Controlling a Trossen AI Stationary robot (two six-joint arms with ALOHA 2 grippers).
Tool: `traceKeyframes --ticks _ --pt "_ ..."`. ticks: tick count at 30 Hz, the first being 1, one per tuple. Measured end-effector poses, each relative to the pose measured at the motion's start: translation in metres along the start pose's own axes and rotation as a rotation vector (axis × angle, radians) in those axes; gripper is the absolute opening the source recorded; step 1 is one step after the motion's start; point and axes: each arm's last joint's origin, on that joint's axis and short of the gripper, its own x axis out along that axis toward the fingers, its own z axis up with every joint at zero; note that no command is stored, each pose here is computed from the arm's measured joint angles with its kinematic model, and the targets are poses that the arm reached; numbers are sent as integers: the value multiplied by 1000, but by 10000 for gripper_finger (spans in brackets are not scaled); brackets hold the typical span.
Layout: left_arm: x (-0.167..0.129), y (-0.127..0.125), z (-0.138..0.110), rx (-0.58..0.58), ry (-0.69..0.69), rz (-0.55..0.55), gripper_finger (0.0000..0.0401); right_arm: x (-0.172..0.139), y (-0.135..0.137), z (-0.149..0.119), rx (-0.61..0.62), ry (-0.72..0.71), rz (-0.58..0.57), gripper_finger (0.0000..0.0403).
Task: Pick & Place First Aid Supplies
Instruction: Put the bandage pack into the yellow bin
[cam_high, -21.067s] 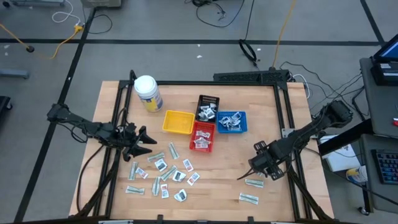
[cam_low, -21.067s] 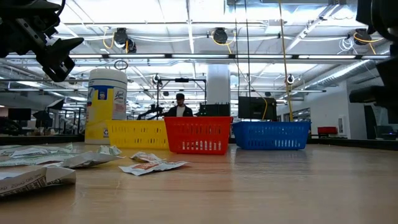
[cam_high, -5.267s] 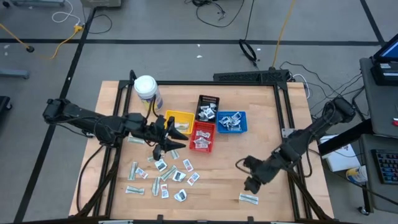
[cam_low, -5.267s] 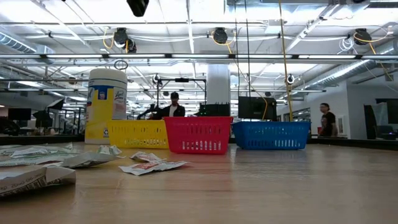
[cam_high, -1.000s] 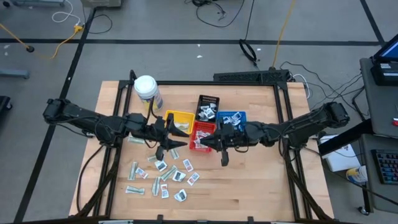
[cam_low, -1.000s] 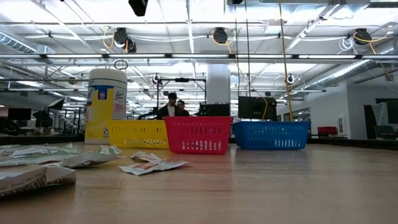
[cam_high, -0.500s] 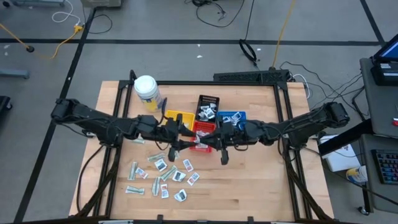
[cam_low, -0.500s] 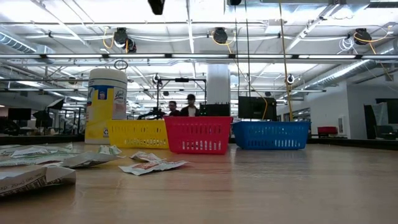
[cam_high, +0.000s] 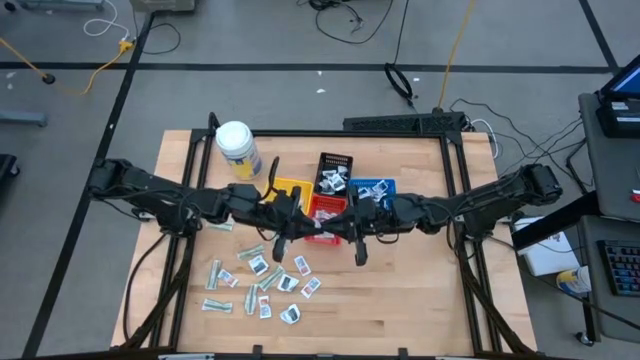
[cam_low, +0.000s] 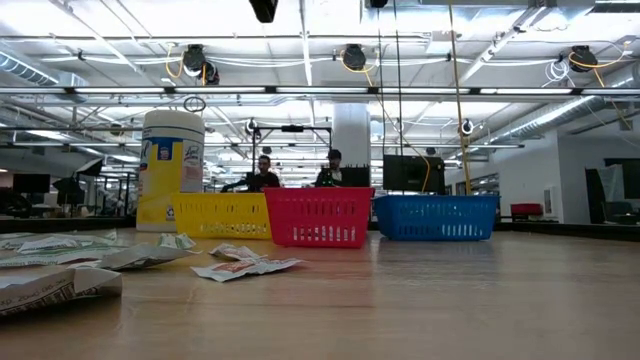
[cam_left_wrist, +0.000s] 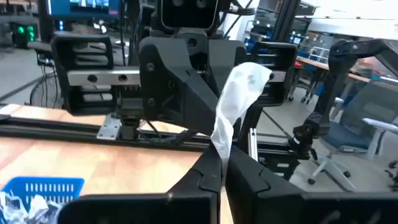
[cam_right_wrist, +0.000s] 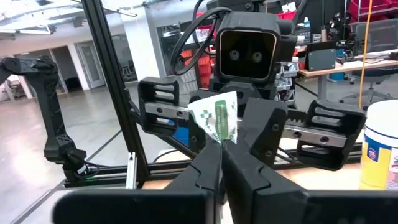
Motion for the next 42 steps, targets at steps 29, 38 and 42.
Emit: traceKeyframes --ticks 29,38,42 --pt "-4 52 -14 33 1437 194 1 -68 1 63 -69 -30 -4 133" --pt "-6 73 -17 34 1461 220 0 -69 1 65 -68 -35 -3 136" --pt "-14 98 -11 37 1465 288 0 -69 1 65 -71 -33 -4 137"
